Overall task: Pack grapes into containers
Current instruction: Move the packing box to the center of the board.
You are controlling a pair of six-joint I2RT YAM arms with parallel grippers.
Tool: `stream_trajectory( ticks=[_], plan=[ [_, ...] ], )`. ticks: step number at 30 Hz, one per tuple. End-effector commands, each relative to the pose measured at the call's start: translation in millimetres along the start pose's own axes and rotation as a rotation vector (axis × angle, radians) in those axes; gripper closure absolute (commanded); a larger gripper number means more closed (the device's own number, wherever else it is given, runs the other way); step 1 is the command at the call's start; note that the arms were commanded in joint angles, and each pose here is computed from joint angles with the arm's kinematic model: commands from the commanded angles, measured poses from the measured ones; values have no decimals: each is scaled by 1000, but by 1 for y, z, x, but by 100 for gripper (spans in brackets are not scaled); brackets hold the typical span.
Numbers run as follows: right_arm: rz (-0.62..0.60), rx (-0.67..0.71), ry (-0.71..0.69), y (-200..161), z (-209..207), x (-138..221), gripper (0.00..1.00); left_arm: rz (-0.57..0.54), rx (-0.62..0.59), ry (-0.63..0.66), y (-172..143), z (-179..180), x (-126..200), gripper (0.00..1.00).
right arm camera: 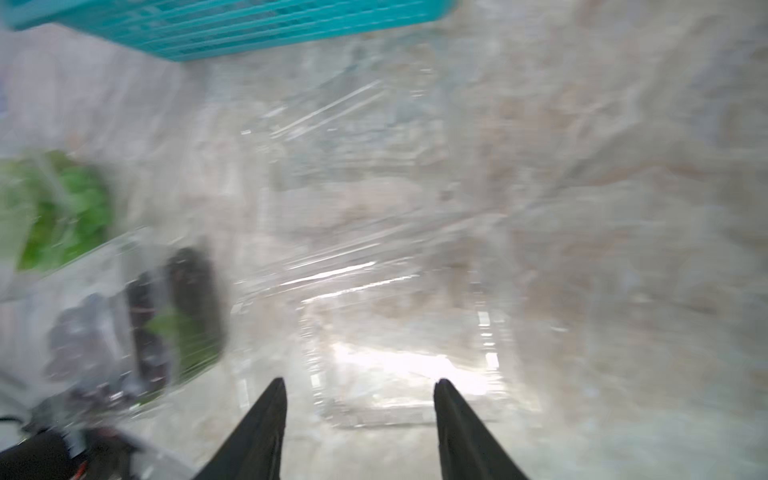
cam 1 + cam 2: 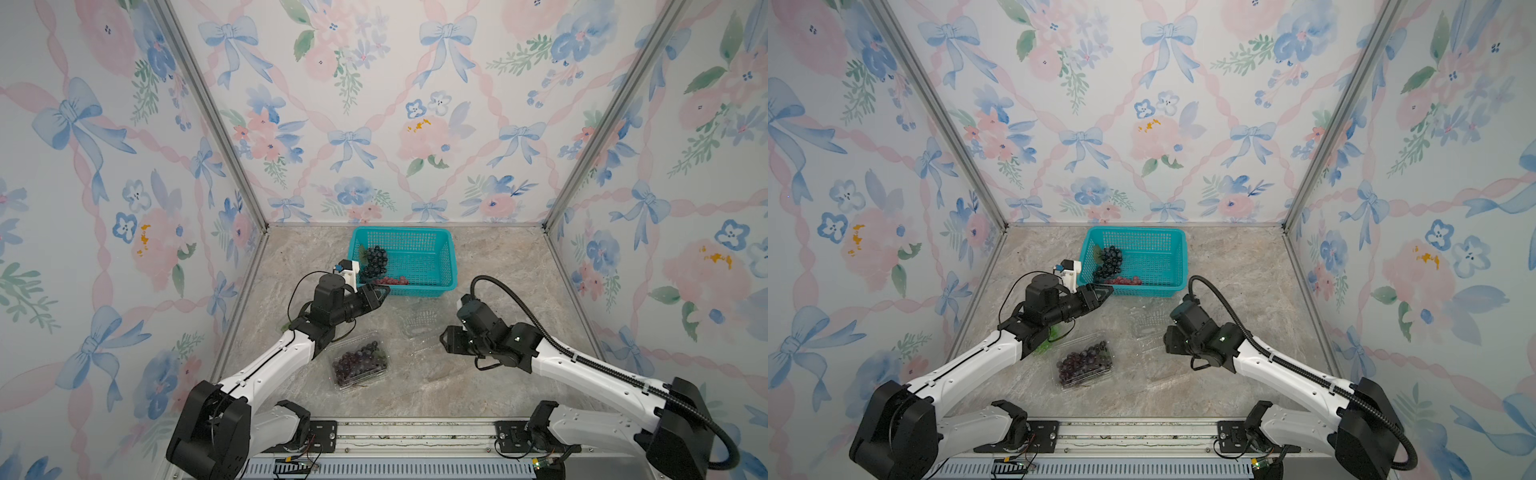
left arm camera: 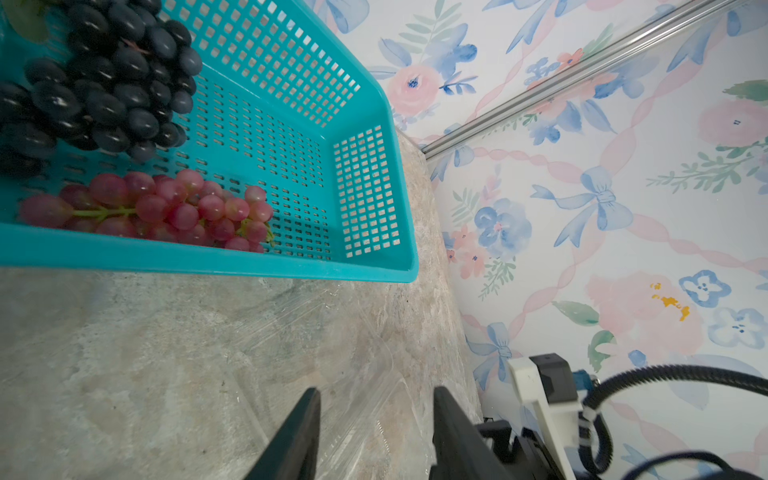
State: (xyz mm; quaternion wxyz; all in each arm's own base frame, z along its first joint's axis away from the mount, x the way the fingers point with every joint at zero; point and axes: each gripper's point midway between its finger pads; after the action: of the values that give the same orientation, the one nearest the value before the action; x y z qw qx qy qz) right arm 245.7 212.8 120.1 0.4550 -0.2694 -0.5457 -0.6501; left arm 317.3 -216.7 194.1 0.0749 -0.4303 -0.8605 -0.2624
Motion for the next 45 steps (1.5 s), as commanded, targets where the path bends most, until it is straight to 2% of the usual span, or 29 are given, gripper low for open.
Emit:
stream_trajectory(
  ticks=[1,6,10,30,36,41,45],
  plan=[
    [89,28,-104,-21,-43,-7,41,15,-22,-19,5,-14,-5,54],
    [101,11,-118,-21,-60,-15,38,20,-15,-4,6,-10,-11,54],
    [135,7,-101,-29,-58,-26,38,22,-14,-1,6,-10,-13,54],
    [88,64,-22,-45,15,-21,39,15,-14,-2,7,-10,-12,54],
    [101,74,-27,-51,17,-11,33,-12,-21,-5,13,-15,-9,54],
    [15,80,-21,-15,6,23,26,-102,-48,33,33,-20,-2,53],
    [-56,187,37,35,23,43,21,-203,-80,111,60,-22,2,47]
  ],
)
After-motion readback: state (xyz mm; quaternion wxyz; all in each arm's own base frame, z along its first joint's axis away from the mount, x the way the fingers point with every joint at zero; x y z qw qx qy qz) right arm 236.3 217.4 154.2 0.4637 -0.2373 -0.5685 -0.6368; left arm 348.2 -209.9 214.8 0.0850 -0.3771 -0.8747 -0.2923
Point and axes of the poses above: each gripper's point midway between its finger pads, its own x axis back along the fingers, its own z axis along the line the jaws close on, y = z × x, and after that the axes turned 7 degrees about x, right-handed
